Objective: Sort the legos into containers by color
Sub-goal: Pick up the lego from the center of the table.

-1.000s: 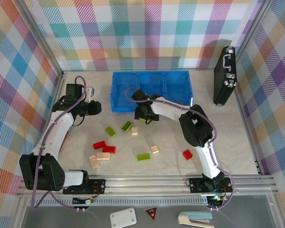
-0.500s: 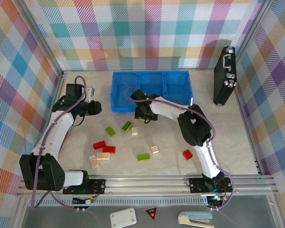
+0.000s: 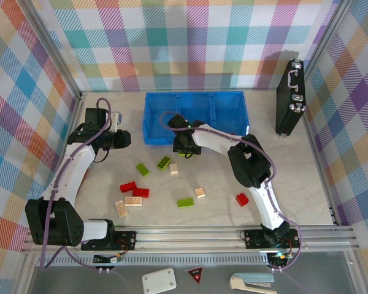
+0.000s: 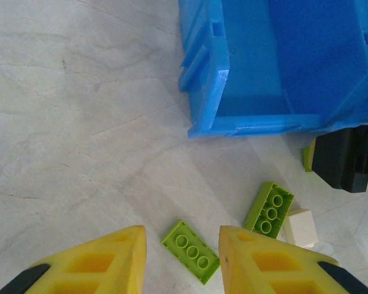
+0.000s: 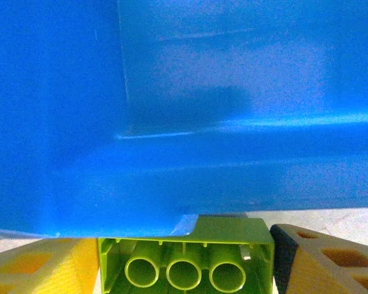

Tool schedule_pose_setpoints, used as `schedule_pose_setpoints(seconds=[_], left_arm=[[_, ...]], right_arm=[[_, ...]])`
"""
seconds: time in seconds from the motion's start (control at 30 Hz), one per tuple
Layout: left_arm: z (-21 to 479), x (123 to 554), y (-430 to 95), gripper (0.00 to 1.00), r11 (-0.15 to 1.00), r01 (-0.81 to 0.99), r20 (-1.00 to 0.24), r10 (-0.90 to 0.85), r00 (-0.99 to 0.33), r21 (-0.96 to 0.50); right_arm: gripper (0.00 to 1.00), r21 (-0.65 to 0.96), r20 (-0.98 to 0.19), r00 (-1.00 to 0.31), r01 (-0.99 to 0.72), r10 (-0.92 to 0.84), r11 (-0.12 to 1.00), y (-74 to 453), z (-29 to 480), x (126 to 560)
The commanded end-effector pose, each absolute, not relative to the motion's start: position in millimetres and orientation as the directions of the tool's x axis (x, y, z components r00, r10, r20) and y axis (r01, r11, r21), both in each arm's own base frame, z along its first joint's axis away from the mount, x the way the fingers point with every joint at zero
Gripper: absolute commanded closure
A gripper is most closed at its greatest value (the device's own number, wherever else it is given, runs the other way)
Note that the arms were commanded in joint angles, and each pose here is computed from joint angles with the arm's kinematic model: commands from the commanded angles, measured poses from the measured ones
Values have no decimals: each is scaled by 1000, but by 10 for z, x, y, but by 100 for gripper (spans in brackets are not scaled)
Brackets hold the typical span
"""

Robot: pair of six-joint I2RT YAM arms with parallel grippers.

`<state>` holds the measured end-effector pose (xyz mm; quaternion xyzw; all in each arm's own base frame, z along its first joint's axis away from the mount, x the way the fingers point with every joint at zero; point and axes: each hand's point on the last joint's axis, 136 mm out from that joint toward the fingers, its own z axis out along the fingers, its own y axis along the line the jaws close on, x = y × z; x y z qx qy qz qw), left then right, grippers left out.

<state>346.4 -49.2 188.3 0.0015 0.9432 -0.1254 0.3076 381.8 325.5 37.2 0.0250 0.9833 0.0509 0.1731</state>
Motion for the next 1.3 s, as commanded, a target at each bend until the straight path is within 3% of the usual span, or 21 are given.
schedule_pose_setpoints(seconds=[0.0,0.53,1.27], left_arm=[[1920,3474,-485,63,965,88,-593,-79,-801,-247],[1919,3474,-477,64,966,87,-593,-78,-801,-244],[1930,3476,-482,63,965,89,-596,-78,-799,-245]], right_arm=[[27,95,-322,-945,32,61,995,3269,324,3791],[31,77,-323,-945,25,48,997,3237,347,3773],[35,83,-380,-925,-27,7,996,3013,907,3591]])
